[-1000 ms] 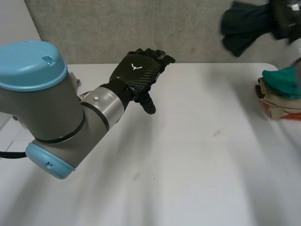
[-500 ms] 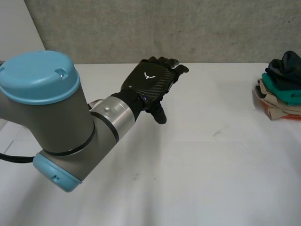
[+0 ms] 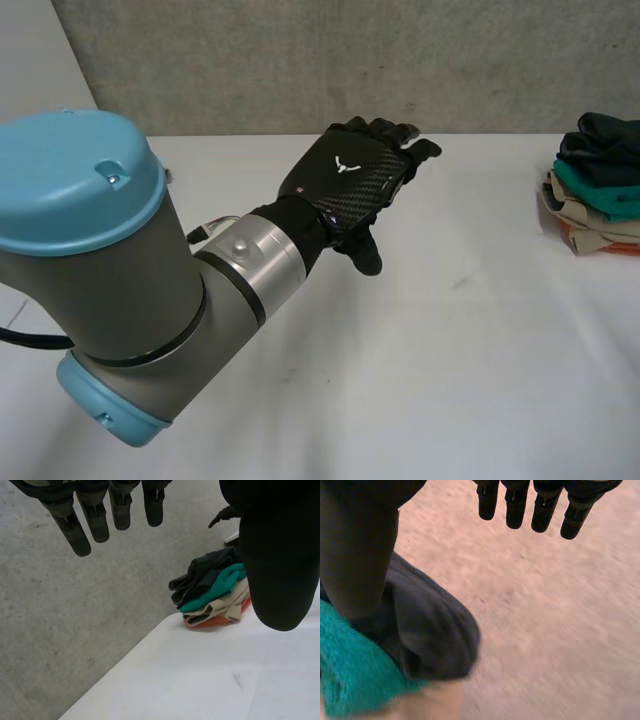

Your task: Fold the laundry.

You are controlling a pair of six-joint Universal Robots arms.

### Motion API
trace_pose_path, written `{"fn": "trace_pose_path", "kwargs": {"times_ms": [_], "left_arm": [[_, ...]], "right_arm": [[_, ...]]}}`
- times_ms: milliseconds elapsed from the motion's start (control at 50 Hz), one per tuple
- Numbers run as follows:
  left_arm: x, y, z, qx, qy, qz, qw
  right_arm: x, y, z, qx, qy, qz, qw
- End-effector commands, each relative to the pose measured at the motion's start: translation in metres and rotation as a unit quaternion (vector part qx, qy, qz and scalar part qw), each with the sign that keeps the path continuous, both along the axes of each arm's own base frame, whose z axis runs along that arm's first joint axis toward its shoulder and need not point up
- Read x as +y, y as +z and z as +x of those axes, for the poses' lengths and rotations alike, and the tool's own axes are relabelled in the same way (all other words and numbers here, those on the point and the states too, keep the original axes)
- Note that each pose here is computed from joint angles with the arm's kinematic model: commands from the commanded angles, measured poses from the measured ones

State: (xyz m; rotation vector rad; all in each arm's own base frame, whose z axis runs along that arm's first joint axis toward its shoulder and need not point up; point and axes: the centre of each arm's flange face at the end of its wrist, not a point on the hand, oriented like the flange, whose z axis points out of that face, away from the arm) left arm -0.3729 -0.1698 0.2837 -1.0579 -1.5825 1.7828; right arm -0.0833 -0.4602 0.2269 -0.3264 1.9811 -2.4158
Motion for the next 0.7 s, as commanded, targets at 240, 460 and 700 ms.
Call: {"fn": "trace_pose_path", "kwargs": {"times_ms": [240, 460, 700], "left_arm": [[0.005, 0.038, 0.011, 0.046, 0.008, -0.046, 0.998], [-0.085, 0.060, 0.079, 0.064, 0.183, -0.086, 0.977], [-0.249, -0.030, 0.221, -0.038, 0.356, -0.072, 0.931]], "right_arm": [[0.034, 0.111, 0.016, 0.207, -0.261, -0.050, 0.941], [0.115, 0.112, 0.205, 0.102, 0.036, -0.175, 0.979], [0.190, -0.002, 0.313, 0.139, 0.231, -0.014, 0.963]]}}
